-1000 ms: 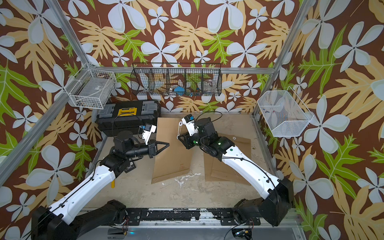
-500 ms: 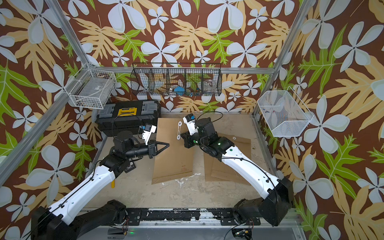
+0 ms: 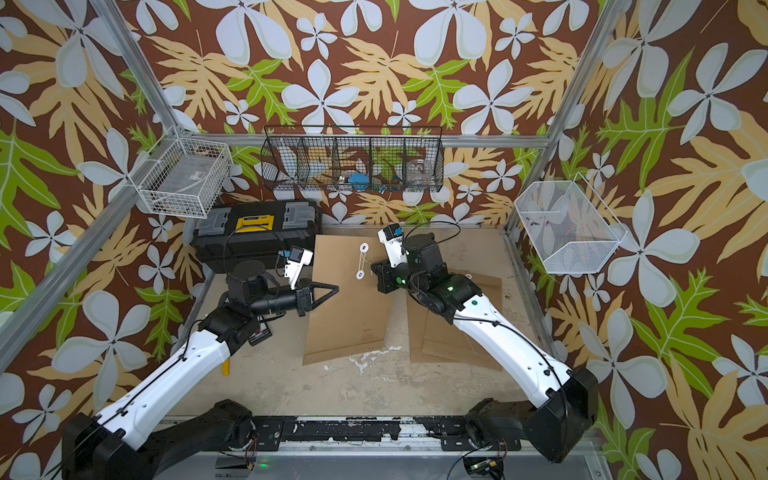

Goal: Close the mouth of the file bag
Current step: Close the file bag.

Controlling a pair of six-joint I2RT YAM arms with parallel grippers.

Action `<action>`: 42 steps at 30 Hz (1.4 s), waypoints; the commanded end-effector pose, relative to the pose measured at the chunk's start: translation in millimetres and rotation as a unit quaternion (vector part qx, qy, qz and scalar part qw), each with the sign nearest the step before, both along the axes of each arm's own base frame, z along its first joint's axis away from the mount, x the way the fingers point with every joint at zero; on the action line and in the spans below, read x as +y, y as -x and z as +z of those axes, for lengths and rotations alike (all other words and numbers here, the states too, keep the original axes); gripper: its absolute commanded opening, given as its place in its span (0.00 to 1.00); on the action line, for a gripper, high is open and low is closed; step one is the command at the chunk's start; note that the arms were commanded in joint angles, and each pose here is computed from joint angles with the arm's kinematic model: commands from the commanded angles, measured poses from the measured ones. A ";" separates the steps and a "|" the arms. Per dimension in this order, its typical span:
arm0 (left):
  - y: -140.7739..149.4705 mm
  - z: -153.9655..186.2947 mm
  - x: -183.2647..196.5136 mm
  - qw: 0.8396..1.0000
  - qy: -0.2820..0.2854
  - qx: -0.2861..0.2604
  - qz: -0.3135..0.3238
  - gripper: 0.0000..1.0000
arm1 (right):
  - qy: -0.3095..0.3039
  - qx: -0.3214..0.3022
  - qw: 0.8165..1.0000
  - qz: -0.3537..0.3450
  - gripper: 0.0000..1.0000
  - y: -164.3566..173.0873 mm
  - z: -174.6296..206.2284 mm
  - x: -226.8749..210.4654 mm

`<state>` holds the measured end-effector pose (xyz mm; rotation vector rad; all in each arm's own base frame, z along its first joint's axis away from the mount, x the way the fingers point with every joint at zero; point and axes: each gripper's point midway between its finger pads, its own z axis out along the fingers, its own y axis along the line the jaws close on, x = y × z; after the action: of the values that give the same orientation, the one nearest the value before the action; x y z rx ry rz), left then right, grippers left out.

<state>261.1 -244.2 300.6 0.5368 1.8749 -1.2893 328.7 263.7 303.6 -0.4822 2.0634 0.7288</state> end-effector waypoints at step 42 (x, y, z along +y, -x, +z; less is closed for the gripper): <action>33.8 33.9 -4.5 0.996 -0.004 -0.048 -0.076 0.00 | 0.005 -0.119 0.992 0.036 0.43 1.6 29.0 9.0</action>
<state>237.0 -244.8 324.7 0.6832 1.8360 -1.2944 318.8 269.4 316.6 -0.6323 1.9193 0.6908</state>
